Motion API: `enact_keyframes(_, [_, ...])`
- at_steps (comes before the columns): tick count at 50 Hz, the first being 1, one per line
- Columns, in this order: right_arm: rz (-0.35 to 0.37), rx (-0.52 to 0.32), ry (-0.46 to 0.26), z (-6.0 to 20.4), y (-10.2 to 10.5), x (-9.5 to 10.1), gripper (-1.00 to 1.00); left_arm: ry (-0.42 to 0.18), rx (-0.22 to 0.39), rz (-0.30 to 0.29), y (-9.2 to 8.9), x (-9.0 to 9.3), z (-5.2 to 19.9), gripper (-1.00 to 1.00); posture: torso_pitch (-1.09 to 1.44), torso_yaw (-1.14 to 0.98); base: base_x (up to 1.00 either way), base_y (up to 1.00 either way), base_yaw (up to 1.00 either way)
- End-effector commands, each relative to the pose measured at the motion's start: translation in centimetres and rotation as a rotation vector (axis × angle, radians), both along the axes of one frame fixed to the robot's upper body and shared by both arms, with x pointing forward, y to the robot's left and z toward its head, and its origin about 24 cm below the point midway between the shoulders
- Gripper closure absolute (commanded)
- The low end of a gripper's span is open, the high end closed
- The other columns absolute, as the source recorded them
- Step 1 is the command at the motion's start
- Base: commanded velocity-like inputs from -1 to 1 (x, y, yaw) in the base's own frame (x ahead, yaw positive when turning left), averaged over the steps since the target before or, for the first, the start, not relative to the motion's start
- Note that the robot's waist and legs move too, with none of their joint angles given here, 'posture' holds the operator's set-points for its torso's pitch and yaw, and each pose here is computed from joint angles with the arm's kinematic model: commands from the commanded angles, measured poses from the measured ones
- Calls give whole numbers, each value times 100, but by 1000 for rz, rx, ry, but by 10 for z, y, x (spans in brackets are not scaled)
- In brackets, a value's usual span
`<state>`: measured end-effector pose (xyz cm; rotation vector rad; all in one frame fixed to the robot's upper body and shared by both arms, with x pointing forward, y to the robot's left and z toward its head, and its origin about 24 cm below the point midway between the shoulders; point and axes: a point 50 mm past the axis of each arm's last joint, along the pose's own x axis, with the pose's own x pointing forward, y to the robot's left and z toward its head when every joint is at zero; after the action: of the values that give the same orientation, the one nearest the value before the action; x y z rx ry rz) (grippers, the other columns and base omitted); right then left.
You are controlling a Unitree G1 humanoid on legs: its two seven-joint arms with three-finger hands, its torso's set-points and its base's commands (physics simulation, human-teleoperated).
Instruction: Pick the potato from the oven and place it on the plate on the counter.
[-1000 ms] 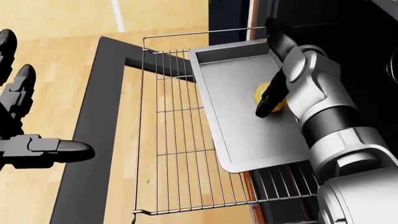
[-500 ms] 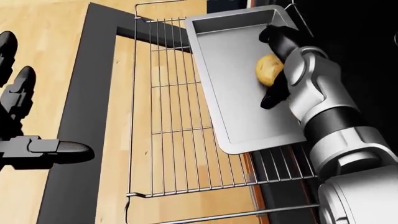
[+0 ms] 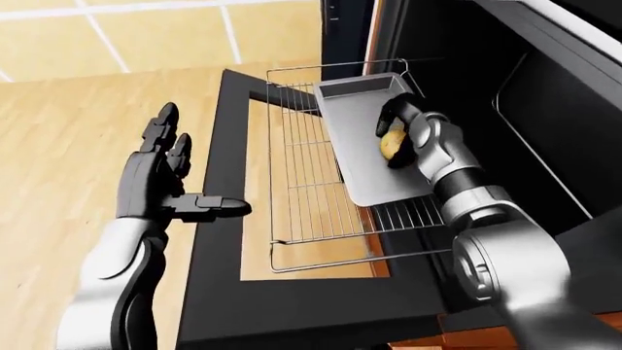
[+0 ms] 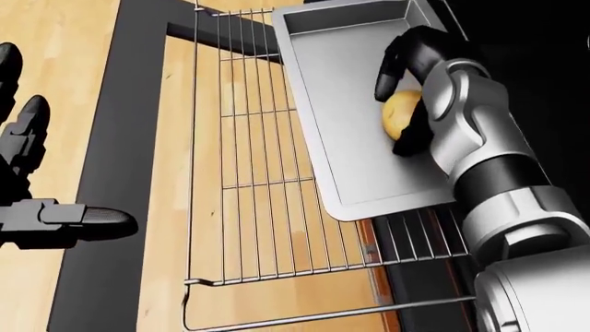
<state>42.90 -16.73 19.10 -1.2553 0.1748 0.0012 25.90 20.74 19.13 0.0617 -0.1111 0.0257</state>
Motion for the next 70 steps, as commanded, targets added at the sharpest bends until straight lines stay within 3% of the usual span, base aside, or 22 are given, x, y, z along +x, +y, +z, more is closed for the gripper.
enact_keyframes(1, [32,16,-80,30,7,2,100,-89,19,-3,-2,-4,15,-100,45,0,0,0,0])
enact_keyframes(16, [111,111,-226,94,17,-9,100,-84,38,0,-2,-5,15,-100,43,0,0,0,0])
enact_keyframes(35, [196,127,-340,135,34,-46,100,-96,43,-1,-4,-11,24,-100,24,0,0,0,0])
enact_keyframes(52, [251,125,-390,148,42,-75,100,-106,46,-3,-4,-13,31,-100,7,0,-7,0,0])
enact_keyframes(70, [272,120,-390,147,46,-80,100,-112,38,-1,-3,-13,28,-100,0,0,-35,8,0])
